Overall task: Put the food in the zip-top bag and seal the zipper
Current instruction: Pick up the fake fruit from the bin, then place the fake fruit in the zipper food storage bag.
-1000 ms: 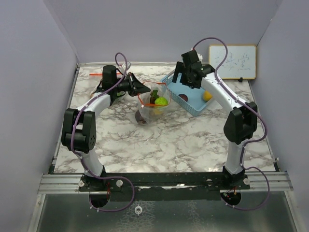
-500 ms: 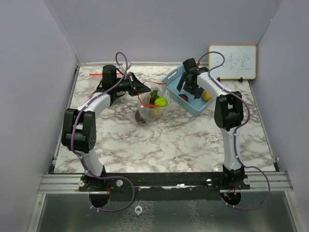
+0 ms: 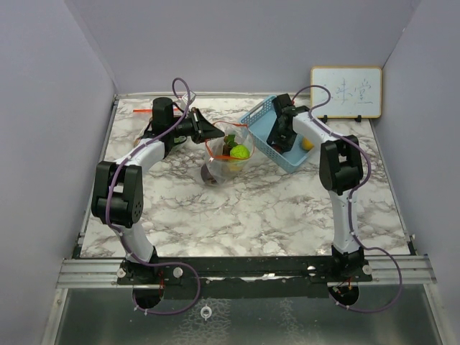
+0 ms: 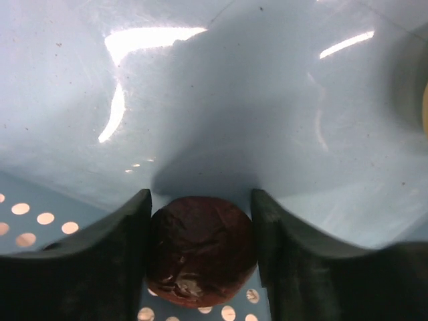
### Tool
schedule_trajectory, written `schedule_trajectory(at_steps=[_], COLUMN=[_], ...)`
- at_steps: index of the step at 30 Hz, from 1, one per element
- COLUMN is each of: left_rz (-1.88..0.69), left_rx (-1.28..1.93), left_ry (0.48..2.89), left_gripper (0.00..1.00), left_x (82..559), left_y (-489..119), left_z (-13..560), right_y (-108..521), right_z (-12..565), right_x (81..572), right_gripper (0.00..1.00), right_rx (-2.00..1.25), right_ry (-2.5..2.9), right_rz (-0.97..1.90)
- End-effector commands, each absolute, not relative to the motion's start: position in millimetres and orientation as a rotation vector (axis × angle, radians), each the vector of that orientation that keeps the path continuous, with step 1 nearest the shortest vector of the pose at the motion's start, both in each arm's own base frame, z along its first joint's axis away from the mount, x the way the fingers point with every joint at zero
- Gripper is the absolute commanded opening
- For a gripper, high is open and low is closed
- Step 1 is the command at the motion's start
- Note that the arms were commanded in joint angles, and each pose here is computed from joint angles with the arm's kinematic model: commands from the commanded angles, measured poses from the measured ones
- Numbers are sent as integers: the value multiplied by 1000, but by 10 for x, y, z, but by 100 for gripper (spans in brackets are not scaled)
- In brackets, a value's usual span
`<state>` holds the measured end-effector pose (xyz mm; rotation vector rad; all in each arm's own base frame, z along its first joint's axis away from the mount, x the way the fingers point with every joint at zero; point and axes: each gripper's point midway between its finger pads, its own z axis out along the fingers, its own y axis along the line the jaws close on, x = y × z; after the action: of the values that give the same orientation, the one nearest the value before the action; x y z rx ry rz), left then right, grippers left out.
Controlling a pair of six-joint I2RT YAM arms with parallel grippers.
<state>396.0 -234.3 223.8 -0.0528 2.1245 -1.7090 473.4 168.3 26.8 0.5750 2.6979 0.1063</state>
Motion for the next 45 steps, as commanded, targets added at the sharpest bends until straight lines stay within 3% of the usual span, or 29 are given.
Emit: schedule_trajectory(at_steps=[1,3,11,15,17,18,23,29,36,42,45], left_rz=[-1733,-1732,-1726,-1719,-1719,-1718,-1718,-1718,-1703,-1696,-1694], left_rx=[1,1,0,2,4,7,10,-7,-3,2,8], left_ry=[2094,2093,2089,2086,2084,2082,2080,2091,2084,2075,2071], left_gripper=[0,0,0,0,0,0,0,0,0,0,0], left_x=[3928,3932,3908,3890,3881,3881,3882,3886,3952,3994,3992], left_y=[-2337,-2334,-2329,-2325,-2322,-2323,-2324,-2322,-2326,-2329,-2329], left_z=[2321,2323,2337,2350,2362,2371,2376,2342,2386,2435,2467], right_y=[1809,1792,1597,1498,1504,1516,1568,1944,2832,3361,3381], right_z=[156,232,793,1048,1053,1036,1158,2068,2942,2746,2571], right_x=[4640,4664,4812,4843,4795,4754,4696,4809,4377,4021,3945], right_gripper=[31,21,2,3,17,19,3,2,2,4,18], right_rx=[549,537,464,433,423,427,459,274,17,-84,-68], right_ry=[2743,2728,2575,2500,2525,2547,2528,2310,2164,2232,2283], right_rz=[178,173,92,58,59,65,134,440,678,783,784])
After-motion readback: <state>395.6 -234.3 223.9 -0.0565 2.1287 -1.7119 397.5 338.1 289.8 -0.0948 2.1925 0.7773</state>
